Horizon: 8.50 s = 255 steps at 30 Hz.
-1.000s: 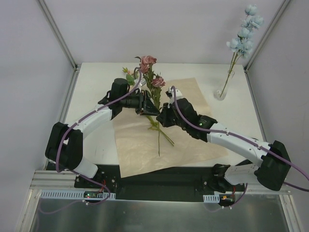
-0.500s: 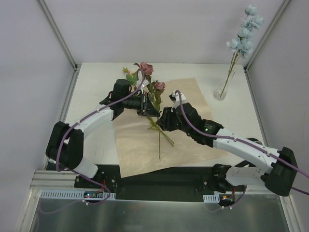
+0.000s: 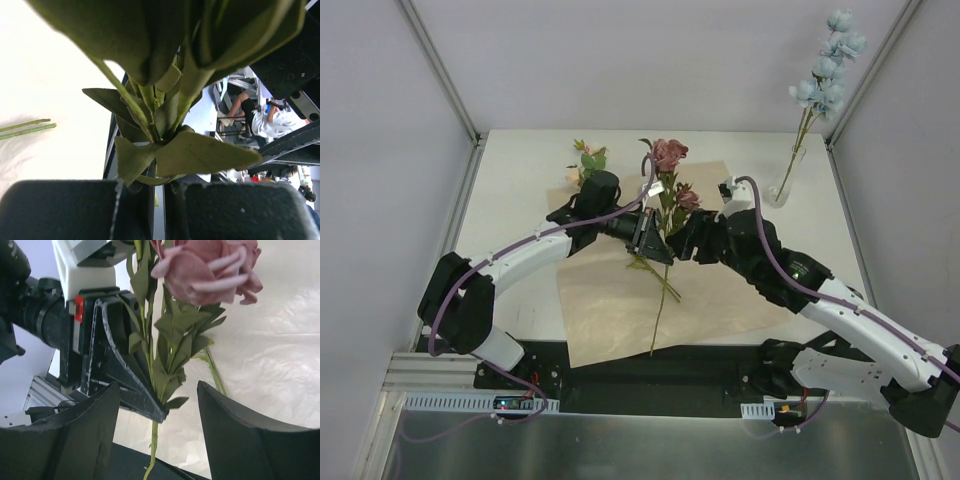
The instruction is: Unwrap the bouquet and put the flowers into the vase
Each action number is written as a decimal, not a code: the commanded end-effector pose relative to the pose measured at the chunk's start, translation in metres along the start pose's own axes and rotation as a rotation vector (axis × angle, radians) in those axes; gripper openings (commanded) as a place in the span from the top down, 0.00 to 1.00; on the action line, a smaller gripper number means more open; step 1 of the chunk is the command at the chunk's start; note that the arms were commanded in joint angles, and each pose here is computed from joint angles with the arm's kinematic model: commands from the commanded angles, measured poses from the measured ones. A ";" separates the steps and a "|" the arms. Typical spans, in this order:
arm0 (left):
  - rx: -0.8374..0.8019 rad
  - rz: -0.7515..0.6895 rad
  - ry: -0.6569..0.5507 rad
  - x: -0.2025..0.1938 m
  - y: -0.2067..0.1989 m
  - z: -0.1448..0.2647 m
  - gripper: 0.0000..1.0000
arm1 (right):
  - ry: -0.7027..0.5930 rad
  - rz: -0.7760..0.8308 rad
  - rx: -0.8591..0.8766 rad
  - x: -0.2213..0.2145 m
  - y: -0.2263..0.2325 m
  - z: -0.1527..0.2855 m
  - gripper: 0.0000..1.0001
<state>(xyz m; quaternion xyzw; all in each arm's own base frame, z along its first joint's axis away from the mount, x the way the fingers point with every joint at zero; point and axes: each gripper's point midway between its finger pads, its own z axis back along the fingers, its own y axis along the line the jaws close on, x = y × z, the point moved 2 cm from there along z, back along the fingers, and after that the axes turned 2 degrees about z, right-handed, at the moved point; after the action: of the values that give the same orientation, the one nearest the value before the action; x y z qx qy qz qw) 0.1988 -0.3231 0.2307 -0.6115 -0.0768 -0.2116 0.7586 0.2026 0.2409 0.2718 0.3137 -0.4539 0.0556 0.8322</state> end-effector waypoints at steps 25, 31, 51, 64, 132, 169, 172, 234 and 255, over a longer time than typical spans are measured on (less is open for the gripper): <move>0.040 -0.112 0.090 -0.014 -0.012 -0.014 1.00 | -0.015 -0.042 -0.088 0.009 -0.003 -0.012 0.39; 0.074 -0.133 0.092 -0.016 -0.011 -0.016 1.00 | 0.019 -0.042 -0.097 0.004 0.000 -0.026 0.47; 0.201 -0.247 -0.017 -0.005 -0.027 0.007 0.32 | -0.280 0.125 -0.411 0.076 -0.065 0.056 0.99; 0.253 -0.234 -0.058 0.000 -0.021 0.013 0.09 | -0.857 0.120 -0.933 0.247 -0.150 0.206 0.99; 0.292 -0.237 -0.070 0.007 -0.006 0.017 0.09 | -0.897 0.682 -0.717 0.353 -0.214 0.055 0.99; 0.296 -0.242 -0.077 0.007 -0.008 0.018 0.10 | -0.700 0.473 -0.746 0.280 -0.294 -0.001 0.69; 0.293 -0.236 -0.075 0.006 -0.008 0.018 0.10 | -0.678 0.432 -0.771 0.273 -0.297 0.004 0.48; 0.549 0.623 -0.387 0.048 0.144 0.103 0.27 | 0.564 0.402 -0.125 -0.126 -0.051 -0.100 0.74; 0.480 0.670 -0.402 0.047 0.141 0.106 0.31 | 0.712 0.451 -0.272 -0.160 -0.084 -0.118 0.77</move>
<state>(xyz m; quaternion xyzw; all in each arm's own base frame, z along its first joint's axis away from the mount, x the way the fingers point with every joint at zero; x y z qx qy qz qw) 0.3162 -0.2083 0.1363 -0.4208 -0.0638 0.1944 0.8838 0.2176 0.2724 0.0513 0.0727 -0.1842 0.2756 0.9406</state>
